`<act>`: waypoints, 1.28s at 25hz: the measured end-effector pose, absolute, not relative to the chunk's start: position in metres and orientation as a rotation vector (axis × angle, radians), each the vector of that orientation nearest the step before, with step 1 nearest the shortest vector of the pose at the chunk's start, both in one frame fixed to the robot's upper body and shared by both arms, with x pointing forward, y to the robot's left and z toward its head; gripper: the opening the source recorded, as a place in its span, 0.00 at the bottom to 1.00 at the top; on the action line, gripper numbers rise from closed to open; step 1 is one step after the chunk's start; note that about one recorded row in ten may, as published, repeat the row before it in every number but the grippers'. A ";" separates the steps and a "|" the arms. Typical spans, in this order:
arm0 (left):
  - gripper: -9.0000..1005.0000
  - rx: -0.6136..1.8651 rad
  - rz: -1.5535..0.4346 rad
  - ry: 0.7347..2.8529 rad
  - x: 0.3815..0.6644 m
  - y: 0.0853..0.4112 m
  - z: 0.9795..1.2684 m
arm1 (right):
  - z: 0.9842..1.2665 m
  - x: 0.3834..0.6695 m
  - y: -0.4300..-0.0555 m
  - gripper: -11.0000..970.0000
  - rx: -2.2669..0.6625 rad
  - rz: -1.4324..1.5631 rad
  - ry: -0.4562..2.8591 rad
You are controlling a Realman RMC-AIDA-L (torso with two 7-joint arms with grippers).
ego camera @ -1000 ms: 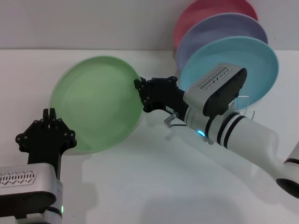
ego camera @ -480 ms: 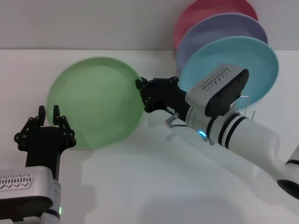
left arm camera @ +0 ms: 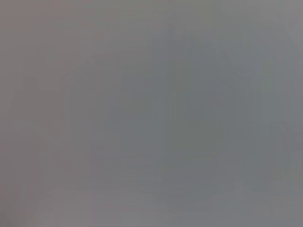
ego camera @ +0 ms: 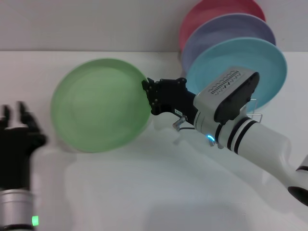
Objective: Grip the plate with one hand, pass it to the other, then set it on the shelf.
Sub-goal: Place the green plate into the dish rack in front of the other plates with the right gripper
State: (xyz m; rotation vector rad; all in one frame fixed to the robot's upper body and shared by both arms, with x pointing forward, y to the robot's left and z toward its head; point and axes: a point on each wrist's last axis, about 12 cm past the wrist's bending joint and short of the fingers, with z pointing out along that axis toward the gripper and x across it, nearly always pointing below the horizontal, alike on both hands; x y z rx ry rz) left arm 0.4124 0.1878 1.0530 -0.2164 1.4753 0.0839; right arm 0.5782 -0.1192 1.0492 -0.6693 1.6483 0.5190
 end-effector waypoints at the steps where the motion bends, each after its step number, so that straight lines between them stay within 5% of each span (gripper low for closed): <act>1: 0.24 -0.259 0.056 1.443 0.410 0.194 1.054 | 1.050 0.577 -0.120 0.03 -0.664 0.526 1.633; 14: 0.25 -0.494 -0.258 1.286 0.424 0.283 1.032 | 1.079 0.532 -0.171 0.03 -0.417 0.436 1.243; 32: 0.27 -0.544 -0.365 1.451 0.471 0.305 1.017 | 1.123 0.486 -0.239 0.03 -0.365 0.171 1.281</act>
